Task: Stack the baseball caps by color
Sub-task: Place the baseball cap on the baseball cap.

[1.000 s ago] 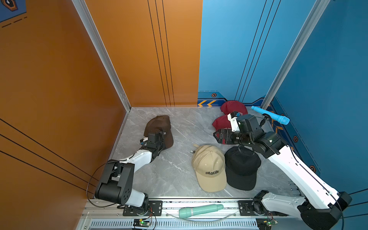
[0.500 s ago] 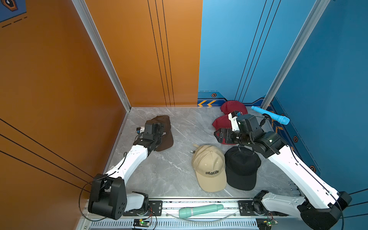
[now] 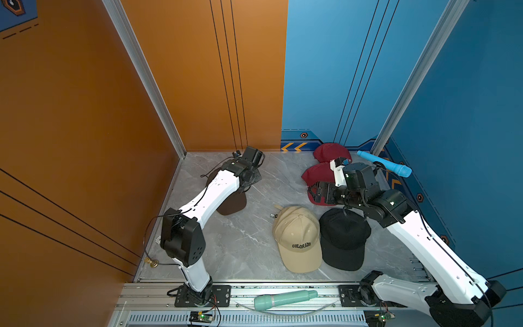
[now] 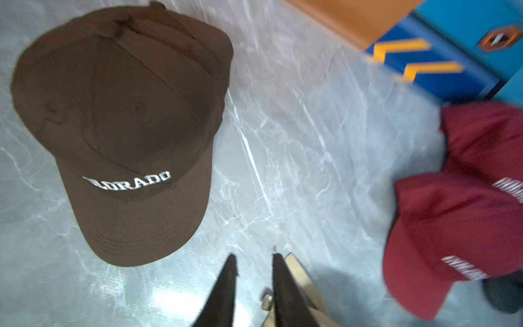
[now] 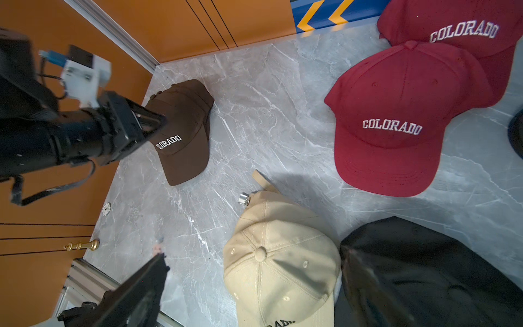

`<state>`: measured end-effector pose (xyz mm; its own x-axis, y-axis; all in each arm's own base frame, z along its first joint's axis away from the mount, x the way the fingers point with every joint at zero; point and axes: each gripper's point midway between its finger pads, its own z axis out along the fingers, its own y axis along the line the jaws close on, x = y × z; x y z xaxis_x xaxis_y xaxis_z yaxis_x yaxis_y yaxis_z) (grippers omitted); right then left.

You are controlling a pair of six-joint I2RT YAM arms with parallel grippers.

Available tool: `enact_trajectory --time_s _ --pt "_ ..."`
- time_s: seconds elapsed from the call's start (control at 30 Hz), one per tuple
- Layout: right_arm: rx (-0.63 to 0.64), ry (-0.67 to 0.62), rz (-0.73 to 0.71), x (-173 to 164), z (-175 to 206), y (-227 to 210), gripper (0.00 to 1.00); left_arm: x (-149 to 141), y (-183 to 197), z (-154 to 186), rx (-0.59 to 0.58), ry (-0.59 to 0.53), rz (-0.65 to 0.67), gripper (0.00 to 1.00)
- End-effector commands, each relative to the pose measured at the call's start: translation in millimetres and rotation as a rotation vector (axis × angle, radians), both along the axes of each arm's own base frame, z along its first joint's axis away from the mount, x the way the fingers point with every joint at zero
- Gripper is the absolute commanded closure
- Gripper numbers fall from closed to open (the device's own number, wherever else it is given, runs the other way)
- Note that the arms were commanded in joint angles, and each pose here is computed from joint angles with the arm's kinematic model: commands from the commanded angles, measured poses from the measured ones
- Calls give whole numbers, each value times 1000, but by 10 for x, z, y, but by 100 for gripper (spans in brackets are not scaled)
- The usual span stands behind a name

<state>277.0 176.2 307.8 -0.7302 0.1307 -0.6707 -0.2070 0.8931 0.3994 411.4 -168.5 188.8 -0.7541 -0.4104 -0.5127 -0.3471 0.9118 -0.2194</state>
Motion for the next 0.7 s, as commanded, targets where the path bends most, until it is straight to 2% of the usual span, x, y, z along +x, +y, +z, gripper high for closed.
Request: enact_trajectory --time_s 0.0,0.13,0.5,0.67 --pt "-12 14 22 -89 -49 -68 0 -114 -13 -89 108 67 -43 95" --pt "-4 12 14 -120 -34 -149 0 -128 -112 -303 143 102 -45 96" --pt "14 19 1 -149 -34 -268 0 -201 19 -627 255 147 -18 96" --pt "14 20 -2 -150 -41 -276 0 -182 35 -792 250 159 -27 96"
